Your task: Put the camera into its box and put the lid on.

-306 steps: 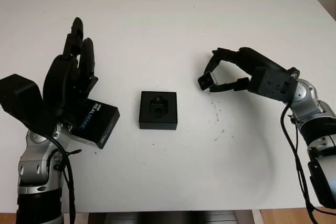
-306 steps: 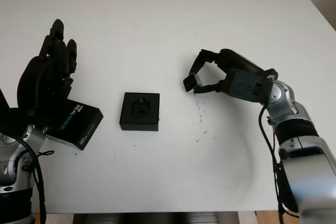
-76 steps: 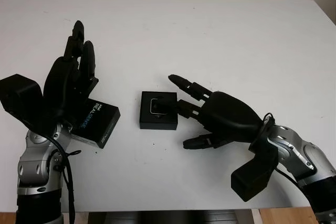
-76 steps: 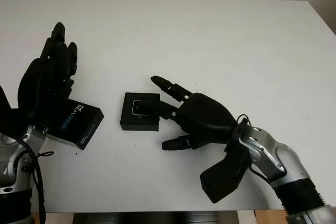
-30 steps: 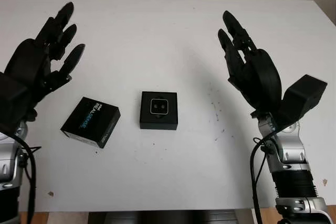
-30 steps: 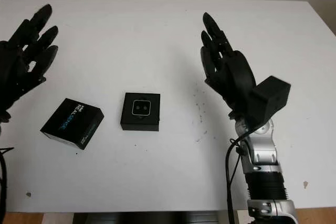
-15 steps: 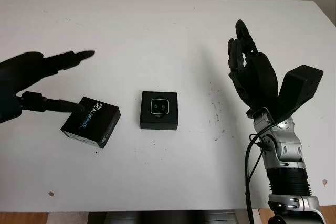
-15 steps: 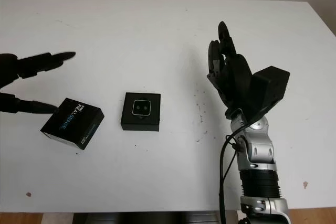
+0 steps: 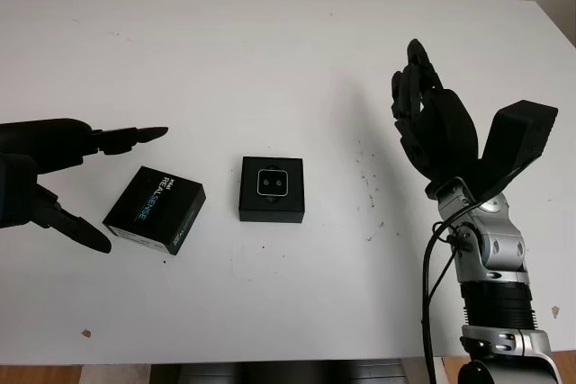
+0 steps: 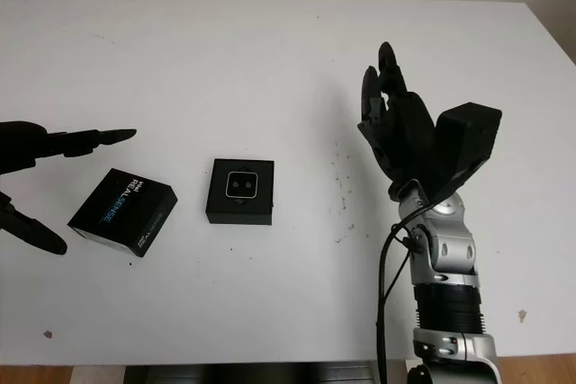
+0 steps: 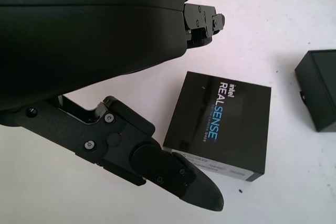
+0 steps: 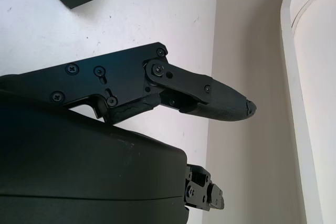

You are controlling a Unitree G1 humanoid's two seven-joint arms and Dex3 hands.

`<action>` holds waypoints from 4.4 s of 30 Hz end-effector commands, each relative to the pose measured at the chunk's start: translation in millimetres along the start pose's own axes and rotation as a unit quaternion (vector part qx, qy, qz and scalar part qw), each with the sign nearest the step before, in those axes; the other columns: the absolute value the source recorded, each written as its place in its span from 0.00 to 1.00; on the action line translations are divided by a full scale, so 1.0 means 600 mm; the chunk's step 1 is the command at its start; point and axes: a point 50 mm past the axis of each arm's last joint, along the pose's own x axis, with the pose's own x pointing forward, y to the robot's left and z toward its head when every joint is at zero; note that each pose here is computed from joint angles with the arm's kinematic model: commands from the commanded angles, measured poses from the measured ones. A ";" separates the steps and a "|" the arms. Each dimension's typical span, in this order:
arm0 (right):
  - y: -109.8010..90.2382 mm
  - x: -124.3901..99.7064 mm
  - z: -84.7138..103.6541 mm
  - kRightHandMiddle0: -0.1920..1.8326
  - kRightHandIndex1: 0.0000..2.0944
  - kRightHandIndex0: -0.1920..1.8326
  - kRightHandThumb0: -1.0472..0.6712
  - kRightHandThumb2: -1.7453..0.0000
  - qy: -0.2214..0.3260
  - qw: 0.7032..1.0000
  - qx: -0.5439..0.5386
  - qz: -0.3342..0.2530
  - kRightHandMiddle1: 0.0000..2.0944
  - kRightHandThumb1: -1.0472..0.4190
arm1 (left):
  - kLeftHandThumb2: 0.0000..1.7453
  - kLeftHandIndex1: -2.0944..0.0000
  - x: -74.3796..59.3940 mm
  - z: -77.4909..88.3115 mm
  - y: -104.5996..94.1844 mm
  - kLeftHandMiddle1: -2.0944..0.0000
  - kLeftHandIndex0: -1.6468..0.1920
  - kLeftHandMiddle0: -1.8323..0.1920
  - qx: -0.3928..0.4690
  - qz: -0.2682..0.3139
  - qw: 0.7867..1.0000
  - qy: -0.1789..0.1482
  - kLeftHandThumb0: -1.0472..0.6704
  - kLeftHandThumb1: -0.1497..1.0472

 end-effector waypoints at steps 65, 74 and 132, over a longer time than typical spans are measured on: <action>0.010 -0.012 0.002 0.01 0.02 0.00 0.30 0.60 0.000 0.999 -0.051 0.019 0.02 0.00 | 0.03 0.47 0.085 -0.034 -0.088 0.44 0.84 0.84 -0.110 0.112 0.987 -0.046 0.42 0.87; 0.009 -0.015 0.004 0.00 0.01 0.00 0.31 0.60 -0.001 0.998 -0.061 0.028 0.02 0.00 | 0.03 0.43 0.085 -0.036 -0.090 0.39 0.86 0.83 -0.109 0.117 0.986 -0.038 0.41 0.92; 0.033 -0.018 -0.028 0.01 0.02 0.00 0.28 0.62 0.010 0.998 -0.028 0.054 0.02 0.00 | 0.17 0.24 0.138 0.129 0.001 0.19 0.87 0.83 -0.238 0.136 0.961 -0.031 0.49 1.00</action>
